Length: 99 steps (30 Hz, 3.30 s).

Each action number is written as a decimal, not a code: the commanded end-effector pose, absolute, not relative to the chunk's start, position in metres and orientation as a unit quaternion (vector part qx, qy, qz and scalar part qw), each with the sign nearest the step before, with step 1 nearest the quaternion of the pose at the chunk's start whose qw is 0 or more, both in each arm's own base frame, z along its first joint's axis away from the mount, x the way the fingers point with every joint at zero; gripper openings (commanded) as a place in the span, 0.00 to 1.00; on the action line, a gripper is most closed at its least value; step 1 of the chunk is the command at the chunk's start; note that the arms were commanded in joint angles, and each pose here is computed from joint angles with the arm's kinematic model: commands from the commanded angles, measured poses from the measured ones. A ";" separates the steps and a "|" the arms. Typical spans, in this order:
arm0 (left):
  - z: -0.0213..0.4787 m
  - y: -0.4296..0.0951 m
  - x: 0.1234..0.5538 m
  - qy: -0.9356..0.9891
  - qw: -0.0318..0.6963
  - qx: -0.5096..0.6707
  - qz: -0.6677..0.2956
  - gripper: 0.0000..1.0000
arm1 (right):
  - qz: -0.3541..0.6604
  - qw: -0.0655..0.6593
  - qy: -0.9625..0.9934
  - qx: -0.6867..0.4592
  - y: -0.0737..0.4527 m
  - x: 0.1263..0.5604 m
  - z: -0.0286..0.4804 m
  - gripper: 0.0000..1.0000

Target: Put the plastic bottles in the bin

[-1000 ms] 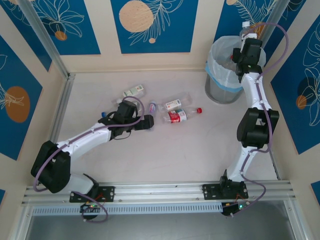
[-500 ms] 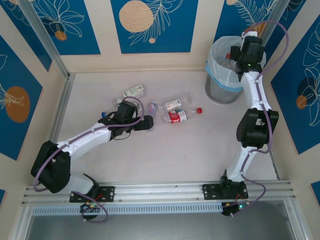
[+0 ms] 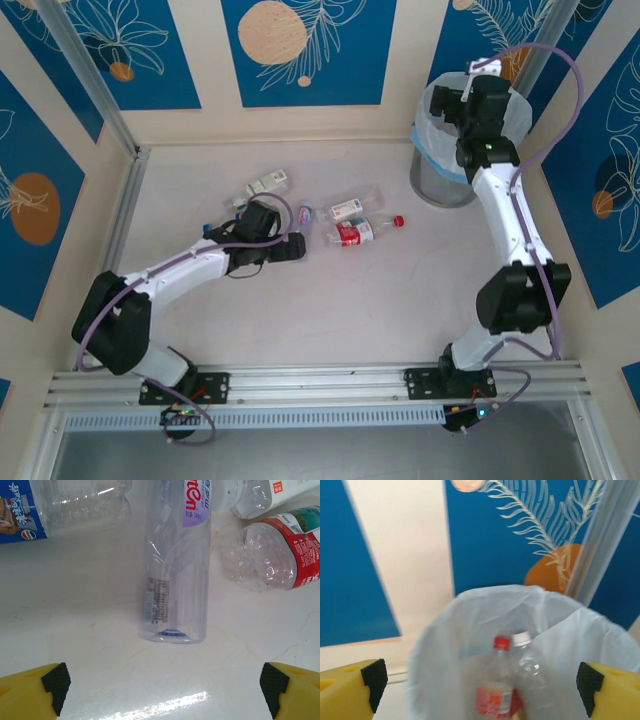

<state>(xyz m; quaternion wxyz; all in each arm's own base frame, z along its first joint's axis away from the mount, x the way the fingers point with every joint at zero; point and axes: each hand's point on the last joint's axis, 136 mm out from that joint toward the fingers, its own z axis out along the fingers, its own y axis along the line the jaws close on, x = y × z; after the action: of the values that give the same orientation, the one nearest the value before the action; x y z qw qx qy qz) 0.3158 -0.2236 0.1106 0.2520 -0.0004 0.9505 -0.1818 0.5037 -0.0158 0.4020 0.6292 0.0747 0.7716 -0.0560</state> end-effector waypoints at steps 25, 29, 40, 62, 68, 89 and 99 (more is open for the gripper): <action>0.097 -0.248 0.317 0.965 0.227 0.049 -0.124 0.99 | 0.271 0.507 0.815 -0.076 0.178 0.361 0.334 1.00; 0.091 -0.252 0.317 0.968 0.218 0.054 -0.113 0.99 | 0.239 0.501 0.828 -0.081 0.182 0.354 0.311 1.00; 0.073 -0.247 0.330 0.974 0.200 0.103 -0.002 0.98 | 0.205 0.516 0.831 -0.035 0.154 0.344 0.301 0.99; 0.038 -0.253 0.343 0.977 0.161 0.133 0.044 0.81 | 0.185 0.514 0.837 -0.022 0.141 0.335 0.291 1.00; 0.034 -0.257 0.342 0.976 0.161 0.137 0.043 0.75 | 0.193 0.507 0.840 -0.016 0.144 0.338 0.289 0.99; 0.044 -0.256 0.338 0.972 0.175 0.155 0.039 0.37 | 0.247 0.454 0.856 -0.026 0.167 0.329 0.266 1.00; 0.078 -0.257 0.332 0.958 0.243 0.153 -0.023 0.35 | 0.277 0.410 0.868 -0.047 0.187 0.318 0.250 1.00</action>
<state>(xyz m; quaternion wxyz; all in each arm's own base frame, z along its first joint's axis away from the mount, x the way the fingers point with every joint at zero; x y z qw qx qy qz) 0.3326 -0.2468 0.0569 0.2042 0.1414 0.9685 0.0154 0.3275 0.1752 0.2657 0.4465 -0.0366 0.8566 0.2560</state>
